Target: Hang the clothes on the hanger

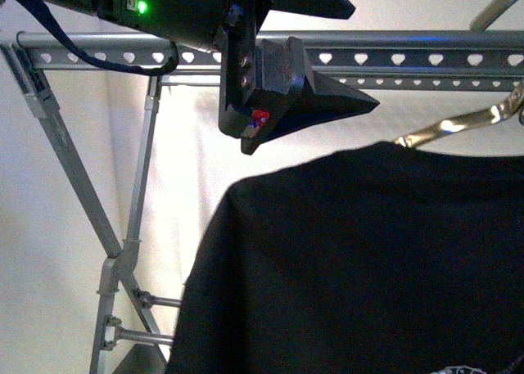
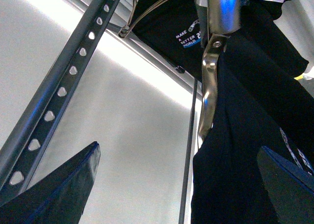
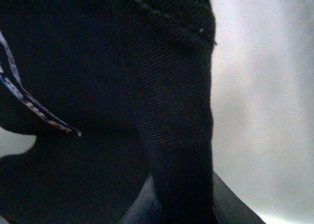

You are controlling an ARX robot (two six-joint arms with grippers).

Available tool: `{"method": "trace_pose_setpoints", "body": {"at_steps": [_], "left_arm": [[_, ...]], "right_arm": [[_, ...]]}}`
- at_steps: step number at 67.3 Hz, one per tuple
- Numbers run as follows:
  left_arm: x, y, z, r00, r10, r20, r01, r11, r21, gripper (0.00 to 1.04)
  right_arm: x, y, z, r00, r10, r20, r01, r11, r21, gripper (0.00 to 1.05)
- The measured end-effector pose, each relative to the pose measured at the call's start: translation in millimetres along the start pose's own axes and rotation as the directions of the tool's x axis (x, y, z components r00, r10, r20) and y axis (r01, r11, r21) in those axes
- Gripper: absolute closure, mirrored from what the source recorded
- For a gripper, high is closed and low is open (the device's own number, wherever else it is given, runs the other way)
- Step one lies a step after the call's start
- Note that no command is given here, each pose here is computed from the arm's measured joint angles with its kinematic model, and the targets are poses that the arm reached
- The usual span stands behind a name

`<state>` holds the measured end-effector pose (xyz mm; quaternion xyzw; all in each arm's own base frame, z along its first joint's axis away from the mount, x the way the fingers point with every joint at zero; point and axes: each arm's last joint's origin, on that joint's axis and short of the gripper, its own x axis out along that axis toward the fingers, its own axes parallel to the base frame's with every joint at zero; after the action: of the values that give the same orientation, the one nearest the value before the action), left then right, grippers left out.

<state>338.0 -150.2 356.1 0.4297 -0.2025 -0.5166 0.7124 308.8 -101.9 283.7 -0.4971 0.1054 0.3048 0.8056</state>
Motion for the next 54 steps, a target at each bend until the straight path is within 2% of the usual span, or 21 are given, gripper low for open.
{"method": "trace_pose_setpoints", "body": {"at_steps": [11,29,32,33,35,37,38,39,41,42,45,46,49,50,52,53,54], "left_arm": [[0.0,0.0,0.0,1.0,0.0,0.0,0.0,1.0,0.0,0.07],[0.0,0.0,0.0,1.0,0.0,0.001,0.0,1.0,0.0,0.07],[3.4,-1.4,1.9,0.995,0.078,-0.058,-0.078,0.997,0.005,0.07],[4.4,-2.1,2.4,0.979,0.168,-0.115,-0.167,0.986,0.017,0.07],[4.7,-3.1,1.7,0.948,0.266,-0.174,-0.271,0.963,-0.009,0.07],[2.4,-4.1,0.4,0.854,0.447,-0.267,-0.477,0.877,-0.06,0.07],[1.9,-4.3,0.3,0.828,0.484,-0.284,-0.523,0.849,-0.078,0.07],[0.0,-3.6,0.5,0.776,0.549,-0.31,-0.601,0.793,-0.1,0.07],[-1.9,-2.0,1.5,0.722,0.608,-0.332,-0.675,0.724,-0.141,0.07],[-4.5,0.6,3.2,0.666,0.657,-0.354,-0.74,0.643,-0.198,0.07],[-10.3,5.2,7.4,0.586,0.714,-0.382,-0.809,0.537,-0.238,0.07],[-14.1,7.7,10.3,0.542,0.739,-0.401,-0.84,0.463,-0.283,0.07],[-21.1,11.3,16.1,0.484,0.765,-0.425,-0.87,0.372,-0.322,0.07],[-26.1,13.5,19.9,0.447,0.777,-0.442,-0.886,0.318,-0.337,0.07],[-31.2,15.6,23.5,0.412,0.787,-0.458,-0.9,0.274,-0.338,0.07],[-36.2,17.5,26.6,0.376,0.795,-0.475,-0.912,0.226,-0.343,0.07],[-38.7,18.3,28.2,0.359,0.798,-0.484,-0.917,0.204,-0.343,0.07]], "right_arm": [[-13.3,16.3,-16.2,0.998,-0.012,0.061,0.002,0.986,0.166,0.96],[-34.8,43.4,-13.6,0.989,-0.023,0.146,-0.035,0.924,0.38,0.96],[-36.5,46.9,-12.1,0.987,-0.022,0.156,-0.044,0.913,0.405,0.96],[-36.9,47.6,-11.8,0.987,-0.022,0.159,-0.046,0.909,0.414,0.96],[-38.3,49.6,-10.7,0.986,-0.023,0.166,-0.051,0.902,0.429,0.96],[-39.5,51.3,-9.7,0.985,-0.023,0.171,-0.056,0.894,0.445,0.96],[-40.4,52.0,-8.6,0.984,-0.024,0.175,-0.059,0.89,0.453,0.96],[-40.8,52.2,-8.1,0.984,-0.024,0.177,-0.06,0.889,0.454,0.96],[-42.1,52.8,-6.7,0.983,-0.027,0.183,-0.063,0.883,0.465,0.96],[-42.6,52.8,-6.1,0.983,-0.028,0.184,-0.063,0.882,0.468,0.96],[-44.6,52.6,-4.0,0.982,-0.032,0.187,-0.061,0.88,0.471,0.96],[-45.1,52.5,-3.4,0.982,-0.034,0.188,-0.06,0.879,0.473,0.96],[-46.6,51.9,-1.9,0.981,-0.039,0.189,-0.058,0.875,0.481,0.96],[-46.7,51.8,-1.7,0.981,-0.041,0.189,-0.057,0.873,0.484,0.96],[-46.8,51.6,-1.2,0.982,-0.047,0.184,-0.049,0.872,0.487,0.96],[-46.7,51.6,-1.1,0.982,-0.049,0.183,-0.047,0.871,0.489,0.96],[-46.8,51.7,-0.8,0.982,-0.051,0.181,-0.046,0.87,0.491,0.96]]}}
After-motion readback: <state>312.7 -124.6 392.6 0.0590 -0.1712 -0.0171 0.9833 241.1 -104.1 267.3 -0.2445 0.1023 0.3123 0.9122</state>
